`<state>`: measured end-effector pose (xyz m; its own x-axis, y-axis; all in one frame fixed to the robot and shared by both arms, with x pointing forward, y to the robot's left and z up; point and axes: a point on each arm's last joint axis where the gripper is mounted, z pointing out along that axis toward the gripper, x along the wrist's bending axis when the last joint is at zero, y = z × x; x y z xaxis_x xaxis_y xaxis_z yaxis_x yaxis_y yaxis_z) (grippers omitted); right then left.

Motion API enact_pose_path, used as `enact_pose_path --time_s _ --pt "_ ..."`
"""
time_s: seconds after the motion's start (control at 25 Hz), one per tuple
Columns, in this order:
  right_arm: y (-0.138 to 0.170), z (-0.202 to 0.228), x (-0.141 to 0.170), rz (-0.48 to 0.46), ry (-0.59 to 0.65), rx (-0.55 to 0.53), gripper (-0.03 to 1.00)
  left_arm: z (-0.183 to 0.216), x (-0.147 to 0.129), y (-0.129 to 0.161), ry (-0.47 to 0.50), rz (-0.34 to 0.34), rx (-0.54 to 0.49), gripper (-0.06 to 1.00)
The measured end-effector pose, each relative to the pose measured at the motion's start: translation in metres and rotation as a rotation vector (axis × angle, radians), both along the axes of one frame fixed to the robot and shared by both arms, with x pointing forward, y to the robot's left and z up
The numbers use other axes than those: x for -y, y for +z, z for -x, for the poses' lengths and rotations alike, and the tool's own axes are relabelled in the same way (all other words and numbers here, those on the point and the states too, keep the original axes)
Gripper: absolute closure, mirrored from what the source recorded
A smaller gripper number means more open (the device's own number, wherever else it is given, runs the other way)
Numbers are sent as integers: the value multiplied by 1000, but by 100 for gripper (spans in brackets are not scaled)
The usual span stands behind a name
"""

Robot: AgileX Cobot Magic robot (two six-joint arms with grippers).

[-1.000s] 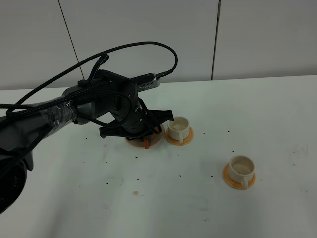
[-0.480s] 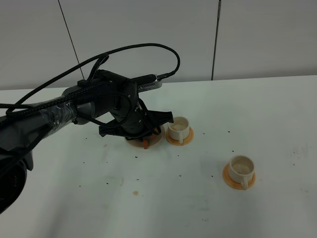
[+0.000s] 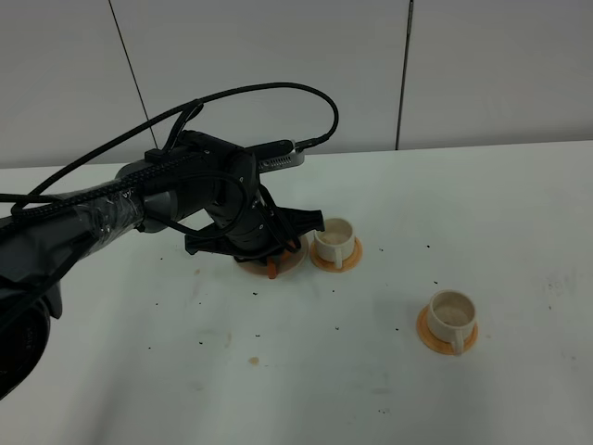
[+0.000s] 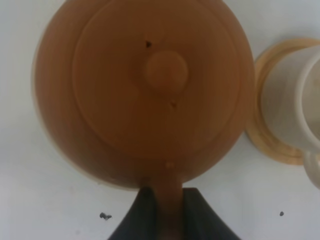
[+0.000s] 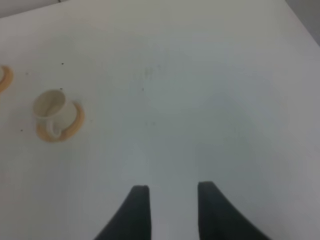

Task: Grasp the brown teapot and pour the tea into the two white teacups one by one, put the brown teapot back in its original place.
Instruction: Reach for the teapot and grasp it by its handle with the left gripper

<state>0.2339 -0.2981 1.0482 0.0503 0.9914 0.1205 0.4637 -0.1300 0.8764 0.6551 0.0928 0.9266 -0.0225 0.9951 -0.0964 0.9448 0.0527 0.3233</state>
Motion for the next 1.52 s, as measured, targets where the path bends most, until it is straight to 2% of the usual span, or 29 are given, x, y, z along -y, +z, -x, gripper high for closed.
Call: enact_pose_path --time_s 0.72,1.2,1.52 --pt "0 0 0 0 0 0 74 2 3 4 -6 6 0 77" --pt "0 0 0 0 0 0 74 3 3 7 -18 -16 6 77" --pt "0 0 0 0 0 0 74 5 -1 20 -32 -46 30 77"
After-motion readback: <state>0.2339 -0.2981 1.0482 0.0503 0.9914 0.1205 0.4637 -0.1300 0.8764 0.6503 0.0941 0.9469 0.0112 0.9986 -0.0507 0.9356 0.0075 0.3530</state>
